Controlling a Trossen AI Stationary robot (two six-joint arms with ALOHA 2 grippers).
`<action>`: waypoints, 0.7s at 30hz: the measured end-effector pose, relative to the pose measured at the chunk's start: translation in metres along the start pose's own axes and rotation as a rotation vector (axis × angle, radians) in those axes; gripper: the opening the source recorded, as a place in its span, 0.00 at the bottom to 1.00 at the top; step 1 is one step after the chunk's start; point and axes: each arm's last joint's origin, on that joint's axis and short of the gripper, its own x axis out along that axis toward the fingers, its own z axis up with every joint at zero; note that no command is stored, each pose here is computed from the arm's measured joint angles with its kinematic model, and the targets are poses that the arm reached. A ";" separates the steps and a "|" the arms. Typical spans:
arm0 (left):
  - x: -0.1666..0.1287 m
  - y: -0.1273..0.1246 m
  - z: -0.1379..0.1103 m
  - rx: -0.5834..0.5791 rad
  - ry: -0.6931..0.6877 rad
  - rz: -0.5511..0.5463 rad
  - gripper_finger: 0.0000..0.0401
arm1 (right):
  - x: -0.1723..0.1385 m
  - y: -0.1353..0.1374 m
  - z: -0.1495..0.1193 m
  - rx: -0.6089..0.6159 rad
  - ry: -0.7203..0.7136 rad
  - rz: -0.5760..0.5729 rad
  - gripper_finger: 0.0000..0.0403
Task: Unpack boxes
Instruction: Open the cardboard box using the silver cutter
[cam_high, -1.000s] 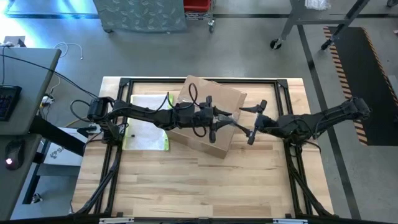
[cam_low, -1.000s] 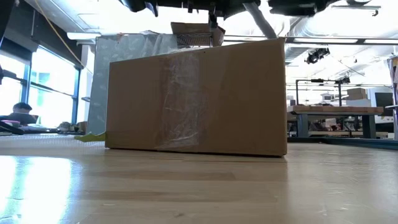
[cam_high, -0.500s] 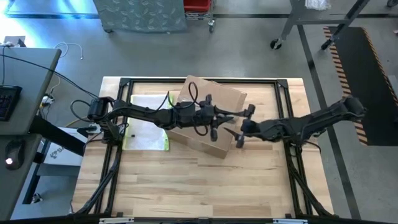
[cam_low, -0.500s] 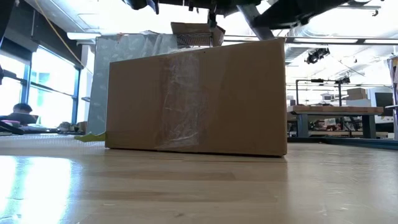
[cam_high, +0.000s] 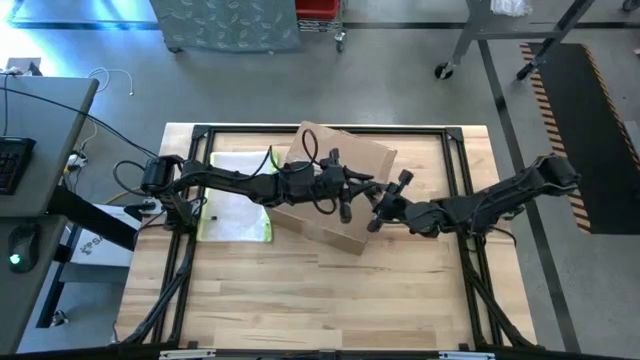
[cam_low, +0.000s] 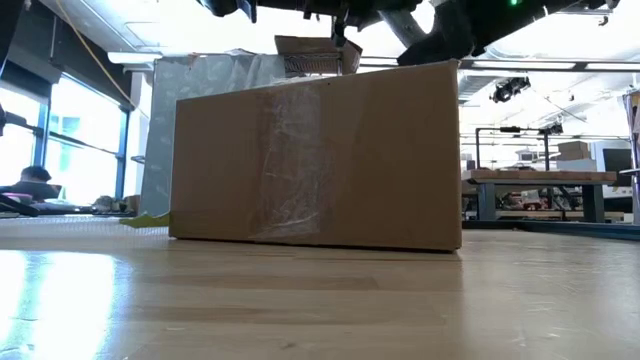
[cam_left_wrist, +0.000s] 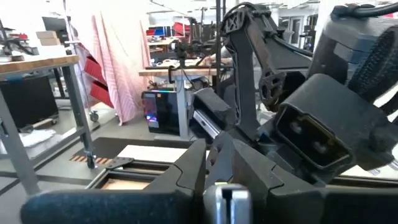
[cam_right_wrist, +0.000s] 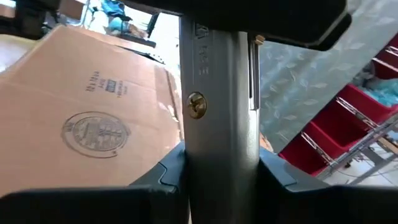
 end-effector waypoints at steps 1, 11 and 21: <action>0.000 0.000 0.000 -0.002 0.000 0.004 0.12 | -0.001 0.001 0.000 0.000 -0.002 0.007 0.22; -0.034 0.009 0.039 0.085 0.084 -0.003 0.38 | -0.008 -0.013 -0.007 0.121 0.068 0.048 0.13; -0.076 0.021 0.052 0.148 0.232 0.055 0.46 | -0.032 -0.043 0.004 0.215 -0.013 0.242 0.12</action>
